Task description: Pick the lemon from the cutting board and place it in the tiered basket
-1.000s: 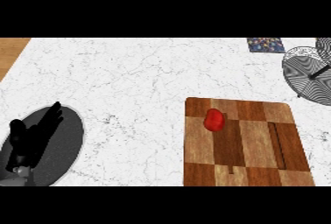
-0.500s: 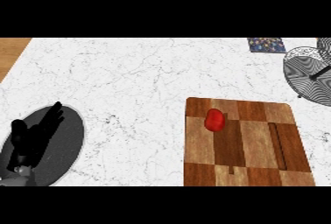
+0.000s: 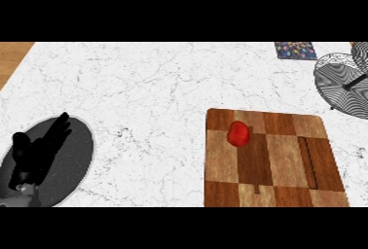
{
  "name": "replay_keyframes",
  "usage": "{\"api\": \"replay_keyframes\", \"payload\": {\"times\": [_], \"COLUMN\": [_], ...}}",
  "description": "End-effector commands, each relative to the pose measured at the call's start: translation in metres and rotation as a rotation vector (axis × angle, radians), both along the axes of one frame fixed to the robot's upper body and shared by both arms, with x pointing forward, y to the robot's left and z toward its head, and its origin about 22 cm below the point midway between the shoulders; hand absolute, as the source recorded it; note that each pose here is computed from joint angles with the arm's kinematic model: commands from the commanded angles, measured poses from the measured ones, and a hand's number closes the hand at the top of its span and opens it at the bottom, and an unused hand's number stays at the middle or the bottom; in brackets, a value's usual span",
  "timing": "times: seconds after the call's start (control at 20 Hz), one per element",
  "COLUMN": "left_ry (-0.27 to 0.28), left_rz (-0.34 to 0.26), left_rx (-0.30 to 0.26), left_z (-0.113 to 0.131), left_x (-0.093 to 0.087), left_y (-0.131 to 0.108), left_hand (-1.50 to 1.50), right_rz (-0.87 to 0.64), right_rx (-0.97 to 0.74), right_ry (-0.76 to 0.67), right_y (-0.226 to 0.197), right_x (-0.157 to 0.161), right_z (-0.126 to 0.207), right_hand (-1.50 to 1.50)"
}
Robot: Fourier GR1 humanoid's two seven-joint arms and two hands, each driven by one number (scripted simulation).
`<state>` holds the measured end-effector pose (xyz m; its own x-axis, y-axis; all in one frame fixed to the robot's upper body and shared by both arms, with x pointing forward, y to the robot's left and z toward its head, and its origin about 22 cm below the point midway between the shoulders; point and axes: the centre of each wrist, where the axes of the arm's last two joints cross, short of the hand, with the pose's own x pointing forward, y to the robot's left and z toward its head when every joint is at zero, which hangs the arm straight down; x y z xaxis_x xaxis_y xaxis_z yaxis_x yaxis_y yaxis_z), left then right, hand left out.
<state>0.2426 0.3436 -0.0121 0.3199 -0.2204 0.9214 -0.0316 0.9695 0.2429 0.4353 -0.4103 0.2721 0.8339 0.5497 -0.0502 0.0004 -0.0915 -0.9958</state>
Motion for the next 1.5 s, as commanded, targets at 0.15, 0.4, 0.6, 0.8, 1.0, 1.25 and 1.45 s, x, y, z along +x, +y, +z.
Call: {"api": "replay_keyframes", "payload": {"times": [0.15,0.4,0.6,0.8,1.0,1.25,1.45], "left_ry": [-0.001,0.012,0.021,0.009,0.040,0.067,0.073], "left_rz": [0.017,0.013,0.029,0.043,0.059,0.121,0.141], "left_rx": [-0.002,0.004,0.011,-0.018,-0.009,0.002,-0.010], "left_z": [0.001,0.013,-0.001,-0.005,-0.010,-0.017,-0.021], "left_x": [0.005,-0.004,-0.005,-0.010,-0.021,-0.045,-0.043], "left_y": [-0.004,0.012,0.001,0.005,0.008,0.019,0.022], "left_hand": [0.00,0.00,0.00,0.00,0.00,0.00,0.00], "right_rz": [-0.085,-0.051,-0.111,-0.228,-0.230,-0.149,-0.087], "right_rx": [0.114,0.055,0.071,0.199,0.323,0.413,0.501], "right_ry": [-0.104,-0.308,-0.517,-0.659,-0.800,-1.001,-1.051], "right_y": [-0.022,-0.007,-0.007,-0.029,-0.032,-0.054,-0.075], "right_x": [-0.011,-0.005,-0.010,-0.025,-0.036,-0.053,-0.066], "right_z": [-0.016,0.000,0.043,0.058,0.088,0.081,0.051], "right_hand": [-1.50,-1.50,-1.50,-1.50,-1.50,-1.50,-1.50]}}
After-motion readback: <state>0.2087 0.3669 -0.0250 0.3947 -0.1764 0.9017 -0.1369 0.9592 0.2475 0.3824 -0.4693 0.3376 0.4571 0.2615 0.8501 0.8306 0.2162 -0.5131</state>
